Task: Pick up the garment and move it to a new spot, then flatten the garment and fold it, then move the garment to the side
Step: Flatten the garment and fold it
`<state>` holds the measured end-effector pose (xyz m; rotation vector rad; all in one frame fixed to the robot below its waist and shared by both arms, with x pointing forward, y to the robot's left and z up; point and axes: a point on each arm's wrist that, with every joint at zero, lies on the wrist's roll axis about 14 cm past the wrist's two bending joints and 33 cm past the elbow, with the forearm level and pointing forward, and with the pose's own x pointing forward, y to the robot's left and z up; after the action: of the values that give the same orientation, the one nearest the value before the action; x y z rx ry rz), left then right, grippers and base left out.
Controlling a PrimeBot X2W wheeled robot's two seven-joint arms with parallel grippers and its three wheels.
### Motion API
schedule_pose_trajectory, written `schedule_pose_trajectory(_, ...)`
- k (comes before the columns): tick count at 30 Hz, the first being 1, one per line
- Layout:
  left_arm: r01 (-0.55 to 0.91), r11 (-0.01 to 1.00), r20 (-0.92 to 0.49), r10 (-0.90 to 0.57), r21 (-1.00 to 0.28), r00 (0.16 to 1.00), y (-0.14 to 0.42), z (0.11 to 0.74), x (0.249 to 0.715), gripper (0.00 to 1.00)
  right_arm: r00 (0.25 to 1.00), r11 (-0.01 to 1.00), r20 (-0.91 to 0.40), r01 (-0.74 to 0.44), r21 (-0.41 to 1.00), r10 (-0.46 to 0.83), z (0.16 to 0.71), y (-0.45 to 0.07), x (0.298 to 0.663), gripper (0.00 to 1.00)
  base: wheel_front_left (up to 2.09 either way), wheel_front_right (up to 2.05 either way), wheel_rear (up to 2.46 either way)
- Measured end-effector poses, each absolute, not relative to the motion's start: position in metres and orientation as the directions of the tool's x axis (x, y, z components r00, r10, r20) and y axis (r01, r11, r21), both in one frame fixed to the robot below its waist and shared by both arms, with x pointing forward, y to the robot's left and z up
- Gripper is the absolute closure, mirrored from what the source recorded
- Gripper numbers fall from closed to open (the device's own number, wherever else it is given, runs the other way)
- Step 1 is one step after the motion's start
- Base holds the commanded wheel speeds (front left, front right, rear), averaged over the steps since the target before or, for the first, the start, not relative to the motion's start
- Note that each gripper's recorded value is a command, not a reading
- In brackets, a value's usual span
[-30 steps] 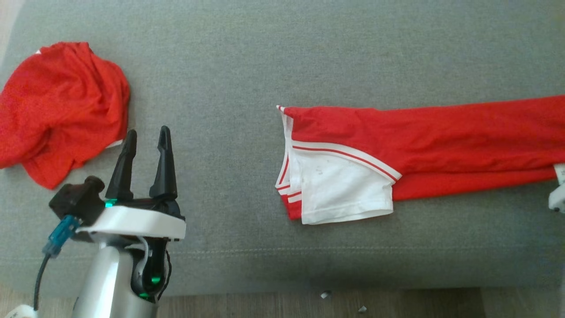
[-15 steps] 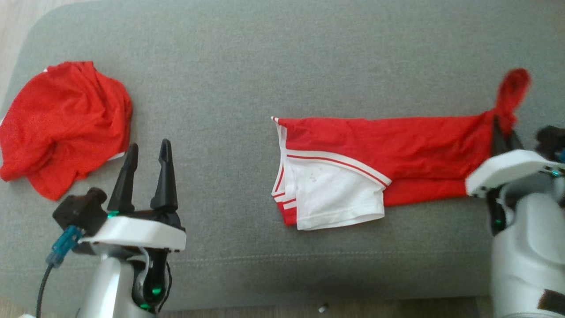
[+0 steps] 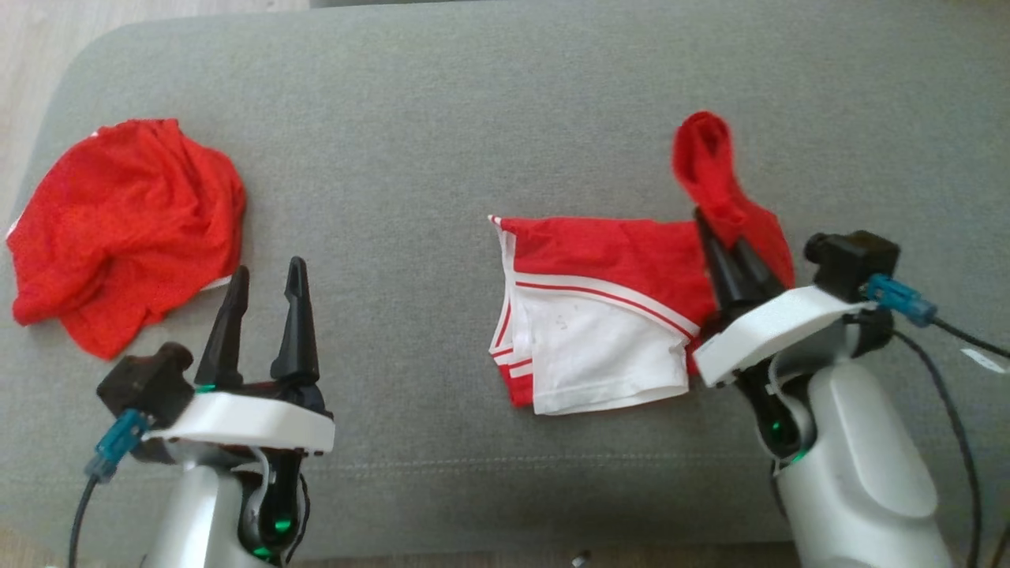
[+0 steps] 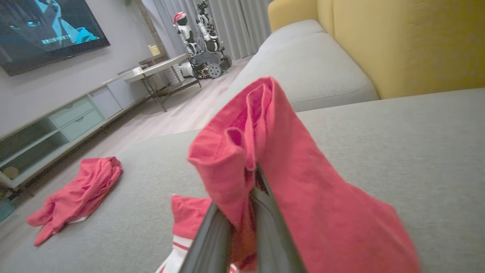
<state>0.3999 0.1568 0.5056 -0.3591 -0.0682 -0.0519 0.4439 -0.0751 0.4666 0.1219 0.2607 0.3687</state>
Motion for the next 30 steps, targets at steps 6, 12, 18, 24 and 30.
schedule_pose_trajectory(6, 0.031, 0.934, 0.060, -0.011, -0.355, 0.998, 0.165, 0.501, 0.396, 0.00, 0.844, 0.873, -0.242, -0.432, 0.224, 0.479, 0.458, -0.035, 0.431, 1.00, 0.00, 0.00, 0.00)
schedule_pose_trajectory(12, -0.020, 0.935, 0.034, 0.034, -0.355, 0.999, 0.179, 0.493, 0.391, 0.00, 0.768, 0.825, -0.306, -0.500, 0.262, 0.563, 0.432, -0.003, 0.417, 1.00, 0.00, 0.00, 0.00)
schedule_pose_trajectory(18, -0.049, 0.935, 0.017, 0.059, -0.351, 0.998, 0.187, 0.488, 0.388, 0.00, 0.700, 0.792, -0.372, -0.550, 0.264, 0.610, 0.408, 0.016, 0.402, 1.00, 0.00, 0.00, 0.00)
schedule_pose_trajectory(24, -0.053, 0.933, 0.009, 0.060, -0.356, 0.998, 0.188, 0.486, 0.388, 0.00, 0.669, 0.778, -0.403, -0.573, 0.257, 0.625, 0.397, 0.022, 0.392, 0.00, 0.00, 0.00, 0.00)
schedule_pose_trajectory(30, -0.050, 0.933, 0.014, 0.059, -0.357, 0.998, 0.187, 0.488, 0.389, 0.00, 0.704, 0.787, -0.355, -0.570, 0.237, 0.616, 0.415, 0.017, 0.401, 0.00, 0.00, 0.00, 0.00)
